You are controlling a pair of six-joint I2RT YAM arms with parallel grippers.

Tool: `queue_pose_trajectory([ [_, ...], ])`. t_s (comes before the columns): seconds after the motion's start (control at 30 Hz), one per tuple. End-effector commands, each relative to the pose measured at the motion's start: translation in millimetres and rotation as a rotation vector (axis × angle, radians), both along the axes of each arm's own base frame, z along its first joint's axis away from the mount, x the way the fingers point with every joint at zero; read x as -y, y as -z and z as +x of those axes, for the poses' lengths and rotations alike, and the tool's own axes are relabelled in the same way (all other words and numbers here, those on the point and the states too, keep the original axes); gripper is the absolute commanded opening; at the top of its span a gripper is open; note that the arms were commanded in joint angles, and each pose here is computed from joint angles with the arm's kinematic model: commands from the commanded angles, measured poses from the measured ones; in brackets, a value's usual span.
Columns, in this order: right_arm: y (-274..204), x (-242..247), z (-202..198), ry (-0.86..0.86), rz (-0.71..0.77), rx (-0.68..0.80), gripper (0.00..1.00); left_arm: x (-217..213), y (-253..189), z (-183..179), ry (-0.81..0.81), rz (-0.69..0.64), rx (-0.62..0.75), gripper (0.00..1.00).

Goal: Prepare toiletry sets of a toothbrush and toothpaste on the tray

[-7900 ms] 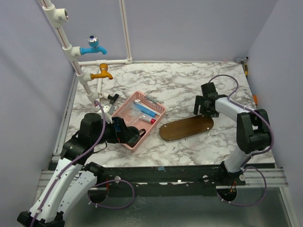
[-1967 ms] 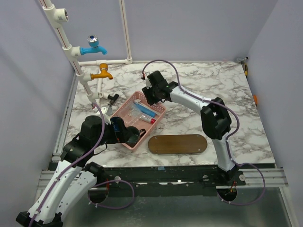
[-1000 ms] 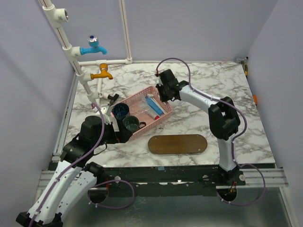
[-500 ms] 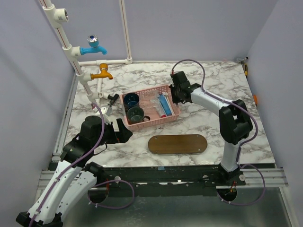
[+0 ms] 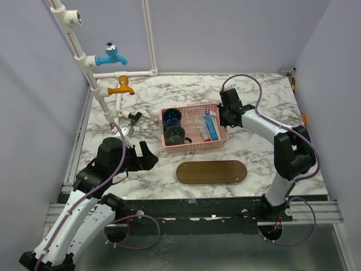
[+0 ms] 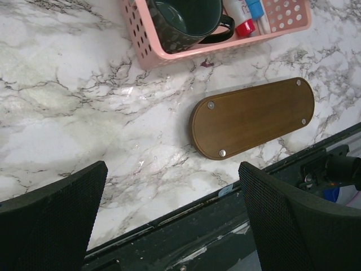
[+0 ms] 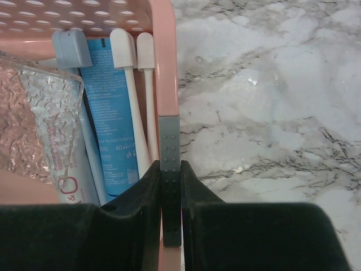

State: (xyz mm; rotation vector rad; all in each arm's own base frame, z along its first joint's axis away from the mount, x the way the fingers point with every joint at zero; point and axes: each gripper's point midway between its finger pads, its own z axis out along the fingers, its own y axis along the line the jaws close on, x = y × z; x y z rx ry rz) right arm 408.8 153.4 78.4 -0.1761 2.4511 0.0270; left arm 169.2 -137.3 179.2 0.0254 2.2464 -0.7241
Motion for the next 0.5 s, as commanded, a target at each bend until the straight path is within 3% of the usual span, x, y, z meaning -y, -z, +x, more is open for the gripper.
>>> queue_pose_trajectory([
  [0.0, -21, 33, 11, 0.072, -0.048, 0.085, 0.0, 4, 3, 0, 0.02, 0.0, -0.008, 0.99],
  [0.47, -20, 71, 16, 0.17, -0.082, 0.107, 0.0, 4, 1, -1, 0.024, -0.008, 0.006, 0.99],
])
